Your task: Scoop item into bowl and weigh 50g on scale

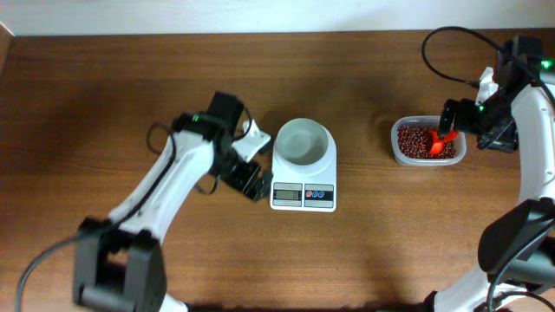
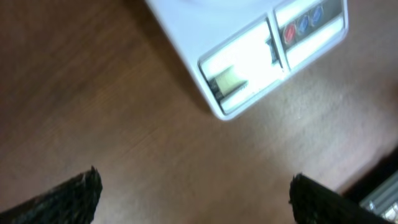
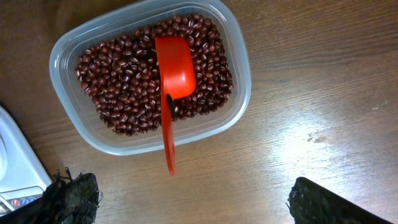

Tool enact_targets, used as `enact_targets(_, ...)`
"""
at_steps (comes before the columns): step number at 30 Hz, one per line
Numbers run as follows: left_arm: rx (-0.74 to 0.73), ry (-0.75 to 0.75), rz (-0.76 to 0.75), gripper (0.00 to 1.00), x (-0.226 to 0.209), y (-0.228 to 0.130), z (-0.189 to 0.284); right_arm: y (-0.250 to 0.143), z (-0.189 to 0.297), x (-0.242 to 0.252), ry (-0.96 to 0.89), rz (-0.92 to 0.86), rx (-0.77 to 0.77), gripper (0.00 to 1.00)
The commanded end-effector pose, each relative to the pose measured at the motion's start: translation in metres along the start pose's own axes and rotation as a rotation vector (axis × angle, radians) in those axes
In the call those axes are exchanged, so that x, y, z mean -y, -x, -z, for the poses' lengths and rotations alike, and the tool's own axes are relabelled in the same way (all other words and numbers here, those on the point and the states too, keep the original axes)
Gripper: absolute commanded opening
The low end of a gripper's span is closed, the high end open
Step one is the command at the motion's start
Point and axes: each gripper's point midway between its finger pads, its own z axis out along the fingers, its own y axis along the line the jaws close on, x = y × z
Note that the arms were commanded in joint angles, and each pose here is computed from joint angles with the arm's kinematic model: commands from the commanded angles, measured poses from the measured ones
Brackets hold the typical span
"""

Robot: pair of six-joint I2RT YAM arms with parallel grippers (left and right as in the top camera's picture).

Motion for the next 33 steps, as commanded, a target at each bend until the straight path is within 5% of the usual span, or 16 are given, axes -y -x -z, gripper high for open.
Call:
enact_targets(1,0.161,0.04,-0.121,0.99,0.008,-0.011,0.009,-0.001,0.006,-0.003,0.011,0.005,0.019,0.99)
enact_targets(9,0.174,0.095,-0.259,0.99,-0.006,-0.011,-0.015,-0.001,0.006,-0.003,0.011,0.005,0.019,0.99)
enact_targets(22,-0.109,0.067,-0.649,0.99,0.012,-0.036,-0.093,-0.001,0.006,-0.003,0.011,0.005,0.019,0.99)
enact_targets(33,-0.026,0.117,-0.673,0.99,0.006,-0.011,-0.098,-0.001,0.006,-0.003,0.011,0.005,0.019,0.99)
